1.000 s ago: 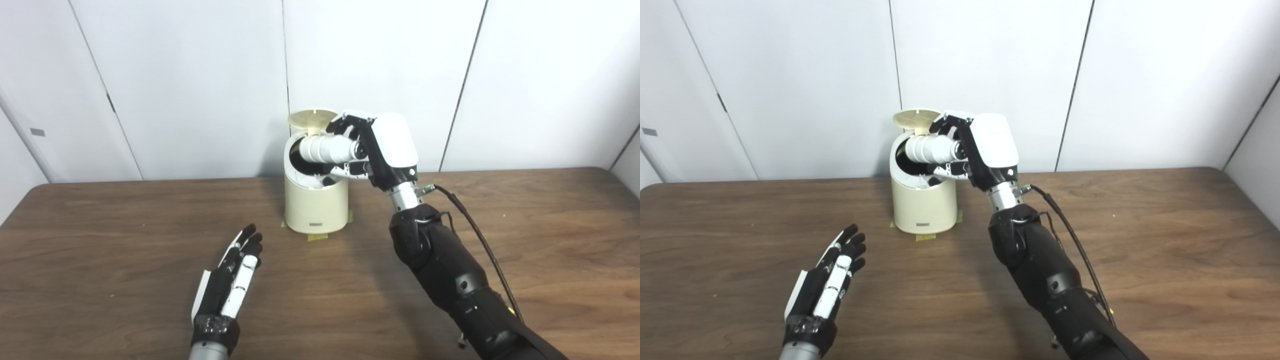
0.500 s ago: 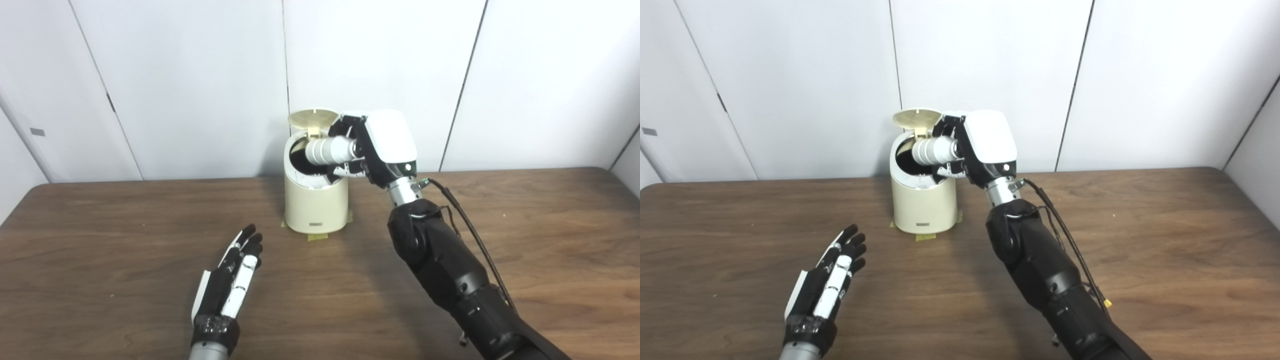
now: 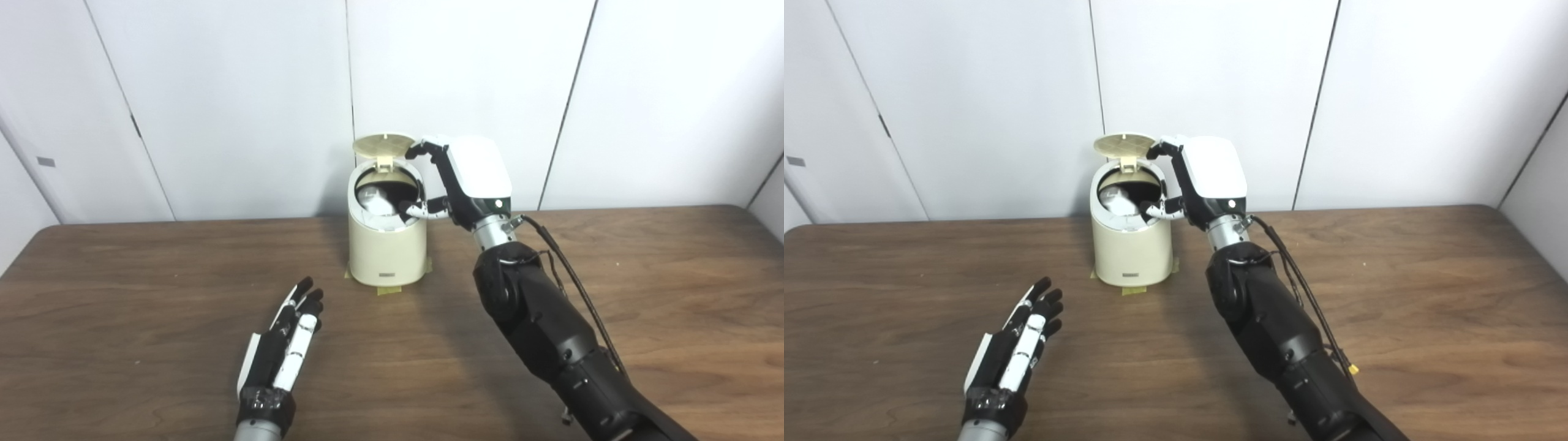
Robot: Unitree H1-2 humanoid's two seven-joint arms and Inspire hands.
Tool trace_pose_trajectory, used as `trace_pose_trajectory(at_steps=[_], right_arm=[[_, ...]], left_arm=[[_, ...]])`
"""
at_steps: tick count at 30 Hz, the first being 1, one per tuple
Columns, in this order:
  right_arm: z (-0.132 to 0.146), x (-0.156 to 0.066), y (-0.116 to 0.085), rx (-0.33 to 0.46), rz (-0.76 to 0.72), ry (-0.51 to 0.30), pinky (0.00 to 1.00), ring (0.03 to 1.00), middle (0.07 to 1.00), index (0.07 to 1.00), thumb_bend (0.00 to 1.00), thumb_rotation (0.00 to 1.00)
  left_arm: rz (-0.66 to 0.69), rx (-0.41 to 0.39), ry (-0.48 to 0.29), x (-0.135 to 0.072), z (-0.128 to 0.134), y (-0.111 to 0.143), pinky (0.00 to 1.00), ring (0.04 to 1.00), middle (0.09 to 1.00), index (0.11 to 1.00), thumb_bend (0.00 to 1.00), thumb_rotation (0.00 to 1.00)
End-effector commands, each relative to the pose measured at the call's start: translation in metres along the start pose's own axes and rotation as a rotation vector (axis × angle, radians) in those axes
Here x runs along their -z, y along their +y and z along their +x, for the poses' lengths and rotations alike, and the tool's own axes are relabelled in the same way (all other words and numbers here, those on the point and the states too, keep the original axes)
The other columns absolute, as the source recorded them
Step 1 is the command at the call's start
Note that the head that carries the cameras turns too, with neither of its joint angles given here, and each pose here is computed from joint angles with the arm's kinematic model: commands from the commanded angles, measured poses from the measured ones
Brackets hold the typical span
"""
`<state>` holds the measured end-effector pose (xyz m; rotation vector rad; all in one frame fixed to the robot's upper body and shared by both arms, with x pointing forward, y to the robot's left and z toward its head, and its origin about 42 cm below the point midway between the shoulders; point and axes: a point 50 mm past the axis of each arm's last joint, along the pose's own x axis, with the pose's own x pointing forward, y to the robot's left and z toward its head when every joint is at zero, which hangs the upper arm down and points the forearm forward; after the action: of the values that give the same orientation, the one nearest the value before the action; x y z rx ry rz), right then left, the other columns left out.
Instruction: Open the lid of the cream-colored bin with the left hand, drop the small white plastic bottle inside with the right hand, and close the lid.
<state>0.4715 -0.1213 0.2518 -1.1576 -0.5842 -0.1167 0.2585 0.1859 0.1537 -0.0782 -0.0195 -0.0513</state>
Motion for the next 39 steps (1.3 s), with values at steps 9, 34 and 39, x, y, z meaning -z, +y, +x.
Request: trace_pose_trajectory(at_steps=[9,34,39], right_arm=[[0.010,0.001,-0.014,0.015,0.003,0.006,0.47,0.612,0.694,0.598,1.00,0.26],[-0.010,0.019,-0.052,0.269,0.593,0.245,0.34,0.404,0.487,0.507,0.52,0.00],[-0.031,0.033,-0.057,0.260,0.680,0.285,0.34,0.409,0.498,0.493,0.52,0.00]], left_arm=[[-0.009,0.003,-0.065,-0.013,0.002,-0.007,0.93,0.929,0.920,0.977,0.54,0.71],[0.000,0.010,-0.065,-0.009,0.007,-0.004,0.93,0.927,0.918,0.972,0.53,0.69],[0.004,0.004,-0.067,-0.009,0.009,-0.001,0.93,0.927,0.919,0.968,0.54,0.69]])
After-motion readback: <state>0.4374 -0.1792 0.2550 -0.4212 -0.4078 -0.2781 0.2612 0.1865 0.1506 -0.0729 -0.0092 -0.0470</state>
